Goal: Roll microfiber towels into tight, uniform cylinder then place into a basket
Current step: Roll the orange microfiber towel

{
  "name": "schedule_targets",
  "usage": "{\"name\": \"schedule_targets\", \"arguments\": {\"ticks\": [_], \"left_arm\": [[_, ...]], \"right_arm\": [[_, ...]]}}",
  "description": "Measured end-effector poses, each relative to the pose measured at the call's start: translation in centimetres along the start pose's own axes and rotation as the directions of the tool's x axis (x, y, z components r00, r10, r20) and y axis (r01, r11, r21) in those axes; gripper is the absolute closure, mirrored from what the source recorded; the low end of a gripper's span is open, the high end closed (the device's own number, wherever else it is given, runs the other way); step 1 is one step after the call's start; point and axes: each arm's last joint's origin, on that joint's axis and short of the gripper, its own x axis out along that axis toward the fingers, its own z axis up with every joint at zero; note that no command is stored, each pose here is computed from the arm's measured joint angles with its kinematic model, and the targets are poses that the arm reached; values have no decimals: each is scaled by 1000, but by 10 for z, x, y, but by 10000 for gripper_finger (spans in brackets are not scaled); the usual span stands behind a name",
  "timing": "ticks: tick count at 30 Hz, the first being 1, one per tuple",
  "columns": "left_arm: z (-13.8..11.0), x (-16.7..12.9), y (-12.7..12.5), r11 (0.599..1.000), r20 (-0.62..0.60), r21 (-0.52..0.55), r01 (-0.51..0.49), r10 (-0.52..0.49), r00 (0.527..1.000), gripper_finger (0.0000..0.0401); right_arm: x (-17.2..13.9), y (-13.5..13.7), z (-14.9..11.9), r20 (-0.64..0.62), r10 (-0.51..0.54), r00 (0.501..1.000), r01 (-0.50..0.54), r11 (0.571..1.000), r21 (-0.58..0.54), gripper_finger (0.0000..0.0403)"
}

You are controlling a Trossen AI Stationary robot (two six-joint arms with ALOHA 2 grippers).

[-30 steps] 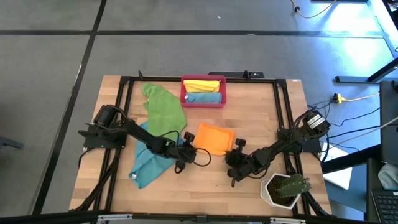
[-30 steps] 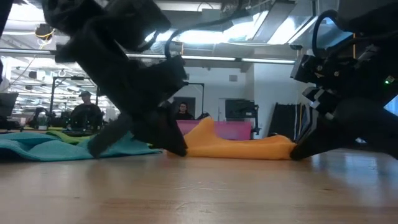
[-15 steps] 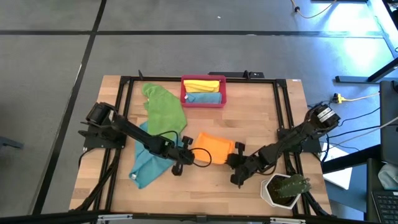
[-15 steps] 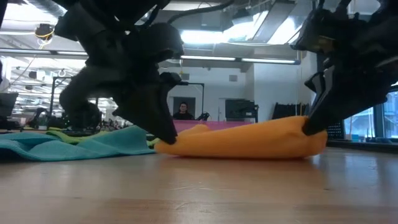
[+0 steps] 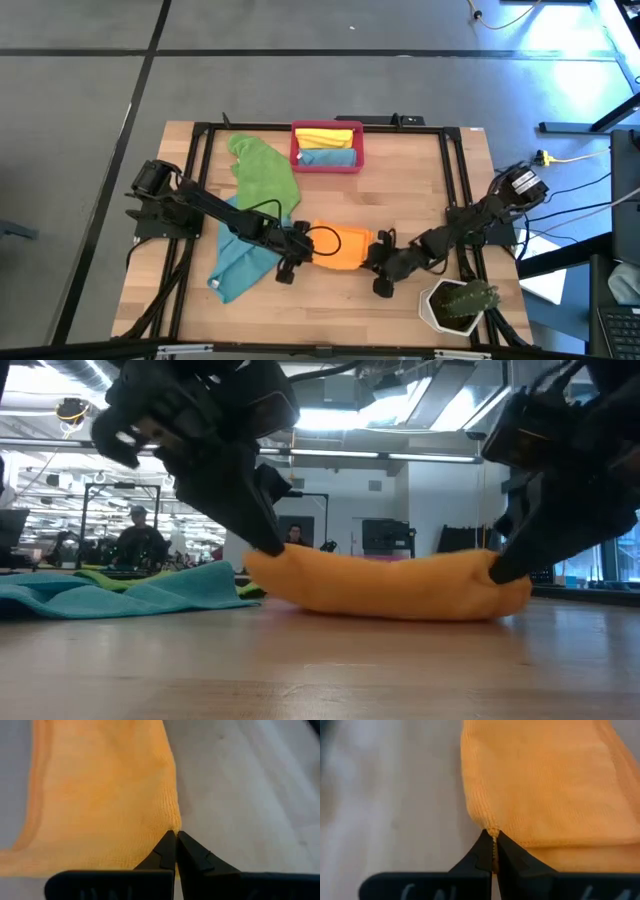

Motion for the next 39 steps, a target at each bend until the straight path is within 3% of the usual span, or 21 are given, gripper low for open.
{"name": "schedule_targets", "arguments": {"ticks": [4,7,10,18,29,39], "left_arm": [[0,0,-2,997,-4,-47,68,-68,998,401],[0,0,-2,996,-3,-49,72,-72,997,401],[1,0,2,997,4,-56,52,-52,999,401],[1,-1,20,987,0,-87,-137,137,991,401],[0,-1,19,988,-5,-80,-129,129,992,401],[0,0,11,994,-3,-5,-113,113,994,401]], "right_arm": [[-3,-17,-7,111,133,985,-147,982,123,395],[-4,-26,-11,120,164,979,-184,966,181,395],[-4,-32,-16,88,144,986,-160,962,220,395],[-2,-45,-25,44,-21,999,5,941,338,395],[-2,-46,-23,81,-50,995,16,926,377,392],[-2,-46,-22,95,-63,994,17,905,424,396]]}}
